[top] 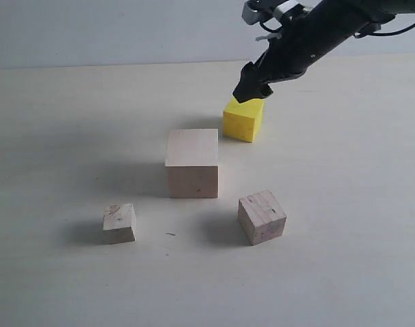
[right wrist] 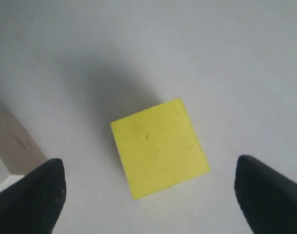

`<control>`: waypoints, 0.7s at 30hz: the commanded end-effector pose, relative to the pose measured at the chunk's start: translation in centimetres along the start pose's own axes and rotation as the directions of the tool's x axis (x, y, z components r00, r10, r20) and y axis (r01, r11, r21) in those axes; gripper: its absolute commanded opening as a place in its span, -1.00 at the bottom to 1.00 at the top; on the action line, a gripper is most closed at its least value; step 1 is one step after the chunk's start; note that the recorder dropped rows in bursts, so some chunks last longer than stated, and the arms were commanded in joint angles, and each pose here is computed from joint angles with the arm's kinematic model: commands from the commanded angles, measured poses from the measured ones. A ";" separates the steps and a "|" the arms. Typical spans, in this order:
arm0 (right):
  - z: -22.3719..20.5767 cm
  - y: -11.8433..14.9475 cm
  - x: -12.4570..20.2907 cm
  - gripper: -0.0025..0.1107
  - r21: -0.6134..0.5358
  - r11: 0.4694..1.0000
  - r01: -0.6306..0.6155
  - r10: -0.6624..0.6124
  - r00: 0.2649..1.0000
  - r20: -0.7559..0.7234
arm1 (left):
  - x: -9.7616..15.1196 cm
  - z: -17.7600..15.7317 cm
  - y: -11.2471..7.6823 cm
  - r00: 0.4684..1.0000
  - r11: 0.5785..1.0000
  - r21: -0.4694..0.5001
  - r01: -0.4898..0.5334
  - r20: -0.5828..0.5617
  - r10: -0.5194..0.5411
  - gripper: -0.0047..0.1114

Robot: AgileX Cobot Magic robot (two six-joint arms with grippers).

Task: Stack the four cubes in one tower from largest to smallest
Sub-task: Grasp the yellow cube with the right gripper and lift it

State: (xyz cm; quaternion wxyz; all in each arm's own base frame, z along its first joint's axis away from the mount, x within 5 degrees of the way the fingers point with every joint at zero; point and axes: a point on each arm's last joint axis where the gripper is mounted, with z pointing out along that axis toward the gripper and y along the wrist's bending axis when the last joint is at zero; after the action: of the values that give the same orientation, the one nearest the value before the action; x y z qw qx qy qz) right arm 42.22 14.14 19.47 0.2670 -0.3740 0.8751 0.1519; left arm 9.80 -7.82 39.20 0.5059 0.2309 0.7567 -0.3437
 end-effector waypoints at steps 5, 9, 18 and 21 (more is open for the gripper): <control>1.1 -1.1 -0.8 0.60 0.023 0.989 0.148 -0.148 0.988 0.035 | 0.4 0.0 0.2 0.999 1.000 -0.020 -0.024 -0.037 0.023 -0.92; 1.6 -1.1 -1.1 0.60 0.028 0.969 0.247 -0.248 0.968 0.039 | 0.8 0.0 0.0 0.997 1.000 0.002 -0.028 -0.077 0.029 -0.92; 4.3 -1.5 0.1 0.60 -0.009 0.966 0.257 -0.257 0.967 -0.002 | 1.3 0.0 -0.1 0.991 1.000 0.015 -0.015 -0.136 0.017 -0.92; 4.8 -1.5 0.3 0.60 -0.014 0.966 0.257 -0.257 0.967 -0.001 | 1.4 -0.1 0.0 0.989 1.000 0.000 -0.010 -0.148 0.010 -0.92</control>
State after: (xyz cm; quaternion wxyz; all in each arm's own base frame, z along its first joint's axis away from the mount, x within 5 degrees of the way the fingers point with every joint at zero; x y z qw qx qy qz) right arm 44.67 14.96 15.29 0.2734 -0.4849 0.8219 0.1209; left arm 9.25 -7.79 38.11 0.4572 0.2643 0.7850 -0.3240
